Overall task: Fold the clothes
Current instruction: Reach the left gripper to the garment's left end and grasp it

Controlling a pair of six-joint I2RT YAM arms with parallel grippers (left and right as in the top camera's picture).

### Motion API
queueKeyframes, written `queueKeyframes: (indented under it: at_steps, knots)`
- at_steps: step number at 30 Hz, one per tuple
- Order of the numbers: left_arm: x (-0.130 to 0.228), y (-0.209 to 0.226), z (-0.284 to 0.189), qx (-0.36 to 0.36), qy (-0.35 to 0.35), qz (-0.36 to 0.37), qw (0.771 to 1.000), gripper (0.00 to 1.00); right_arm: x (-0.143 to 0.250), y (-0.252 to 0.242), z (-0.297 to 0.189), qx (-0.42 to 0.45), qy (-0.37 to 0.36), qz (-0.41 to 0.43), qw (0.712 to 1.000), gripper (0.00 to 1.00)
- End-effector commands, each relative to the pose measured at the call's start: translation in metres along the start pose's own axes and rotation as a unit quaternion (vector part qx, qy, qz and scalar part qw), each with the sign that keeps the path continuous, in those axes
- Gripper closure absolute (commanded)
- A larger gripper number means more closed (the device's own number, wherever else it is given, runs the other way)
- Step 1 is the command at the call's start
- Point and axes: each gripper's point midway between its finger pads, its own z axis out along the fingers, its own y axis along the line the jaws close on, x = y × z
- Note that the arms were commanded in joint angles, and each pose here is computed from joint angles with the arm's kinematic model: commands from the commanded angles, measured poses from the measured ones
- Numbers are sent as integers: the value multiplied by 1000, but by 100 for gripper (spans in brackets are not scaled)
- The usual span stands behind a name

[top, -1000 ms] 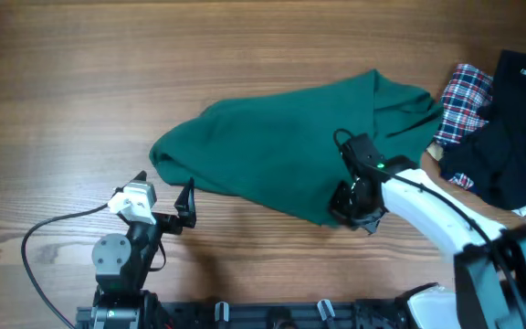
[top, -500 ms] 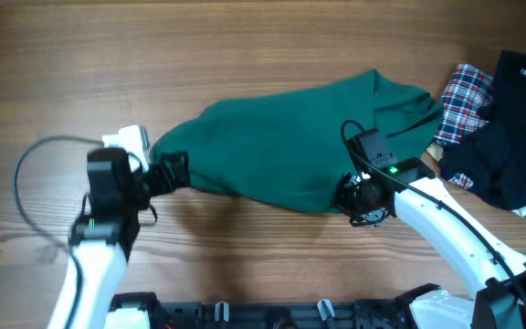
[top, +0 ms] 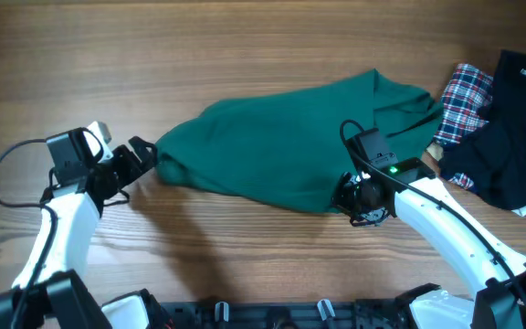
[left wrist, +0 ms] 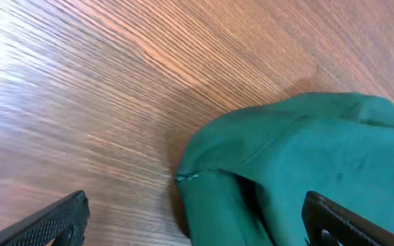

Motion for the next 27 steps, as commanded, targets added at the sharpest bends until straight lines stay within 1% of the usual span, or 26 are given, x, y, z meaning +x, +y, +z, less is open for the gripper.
queueKeyframes:
  at_steps: [1,6,12,17,18,19,20,21,22,24,26,27]
  knots:
    - [13,-17,19,49,44,-4,998,0,-5,6,-6,-10,-11,-10,1000,96]
    - [28,-30,43,85,79,4,993,0,-5,6,-6,-10,-10,-15,1000,96]
    - [25,-29,53,91,75,8,993,0,-4,5,-6,-7,-8,-15,1000,96]
    - [33,-28,60,98,91,2,991,0,-3,4,-6,-6,-7,-14,1000,96]
    - [33,-28,60,99,91,2,991,3,-3,4,-6,-6,-7,-14,1000,96]
    - [33,-28,60,99,91,3,991,15,-3,4,-6,-6,-7,-14,1000,96]
    - [32,-29,60,100,90,5,991,29,-3,4,-6,-6,-6,-14,1000,96]
    - [32,-29,60,100,89,5,991,47,-3,4,-6,-7,-5,-15,1000,96]
    - [32,-29,60,100,89,5,991,60,-2,5,-6,-8,-4,-14,1000,96]
    - [31,-29,60,100,88,6,991,71,-2,5,-6,-8,-3,-14,1000,96]
    - [30,-29,60,101,86,9,991,73,-1,6,-6,-10,-1,-14,1000,96]
    - [30,-30,60,102,84,10,991,76,-1,6,-6,-12,1,-14,1000,96]
